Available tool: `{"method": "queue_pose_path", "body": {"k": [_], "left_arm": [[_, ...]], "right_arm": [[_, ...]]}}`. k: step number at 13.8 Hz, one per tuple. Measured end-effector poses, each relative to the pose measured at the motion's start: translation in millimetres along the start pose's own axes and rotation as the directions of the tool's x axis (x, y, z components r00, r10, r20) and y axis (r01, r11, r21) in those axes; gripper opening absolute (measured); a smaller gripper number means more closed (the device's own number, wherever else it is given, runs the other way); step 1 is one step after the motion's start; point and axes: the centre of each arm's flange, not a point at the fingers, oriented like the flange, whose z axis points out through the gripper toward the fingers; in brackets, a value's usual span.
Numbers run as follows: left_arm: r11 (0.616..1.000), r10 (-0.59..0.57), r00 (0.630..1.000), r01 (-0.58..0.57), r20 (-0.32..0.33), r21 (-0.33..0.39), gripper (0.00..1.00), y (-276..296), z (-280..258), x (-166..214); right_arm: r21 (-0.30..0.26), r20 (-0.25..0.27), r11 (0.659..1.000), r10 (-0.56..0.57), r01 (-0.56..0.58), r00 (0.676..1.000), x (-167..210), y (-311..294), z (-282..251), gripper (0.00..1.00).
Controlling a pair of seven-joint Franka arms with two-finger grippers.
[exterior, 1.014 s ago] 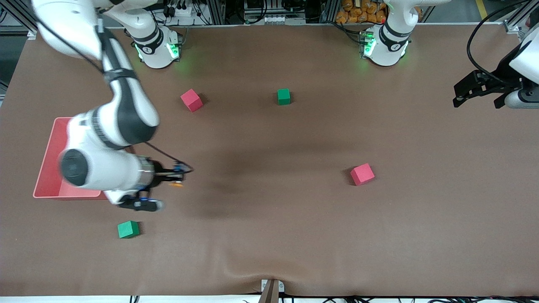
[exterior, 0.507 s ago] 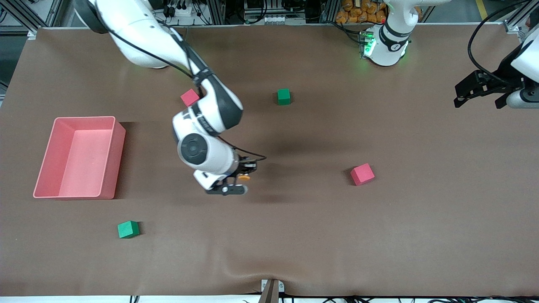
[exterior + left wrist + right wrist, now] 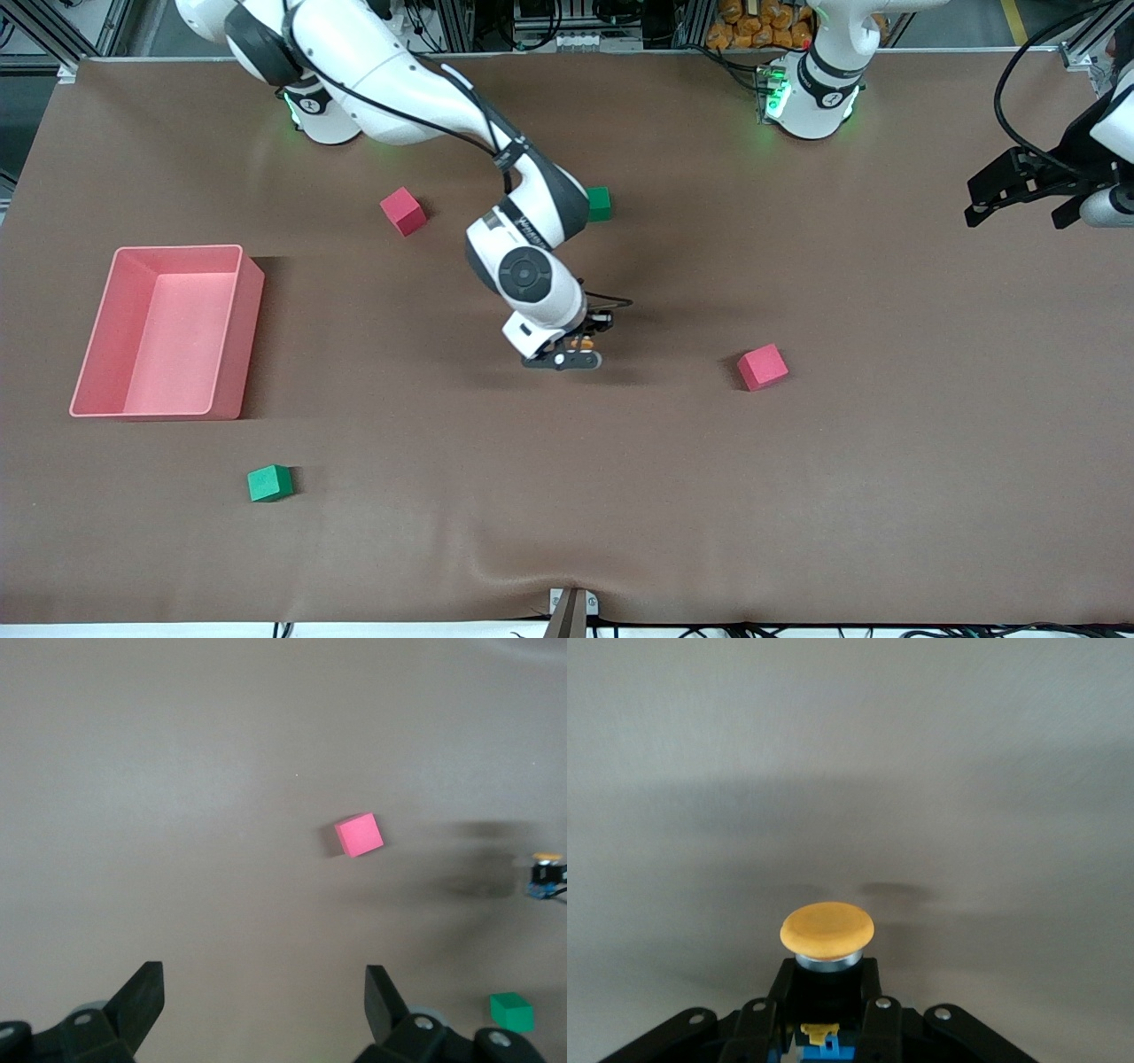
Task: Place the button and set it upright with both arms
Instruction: 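Lift the button out of the tray and carry it to mid-table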
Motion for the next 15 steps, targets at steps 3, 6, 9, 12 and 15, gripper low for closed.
{"method": "queue_pose_path", "body": {"k": [3,6,9,12,15], "left_arm": [[1.000,0.015,1.000,-0.015,-0.012,0.002,1.00,-14,-7,-3],[1.000,0.020,1.000,-0.020,-0.007,0.002,1.00,-15,-5,-2],[0.999,0.039,0.999,-0.039,-0.005,0.002,1.00,-12,-4,-2],[0.999,0.046,0.999,-0.046,-0.003,0.001,1.00,-10,-3,-2],[0.999,0.047,0.999,-0.046,0.009,-0.028,1.00,-8,-2,-4]], "right_arm": [[-0.018,0.005,1.000,-0.013,0.014,1.000,-7,-3,20,0.32],[-0.019,-0.027,1.000,-0.024,0.023,0.999,-2,-1,23,0.44],[-0.038,-0.071,0.998,-0.049,0.046,0.996,6,0,14,0.75],[-0.020,-0.124,0.999,-0.031,0.029,0.992,31,8,-14,1.00],[0.011,-0.185,0.999,0.038,-0.037,0.982,73,44,-66,1.00]]}}
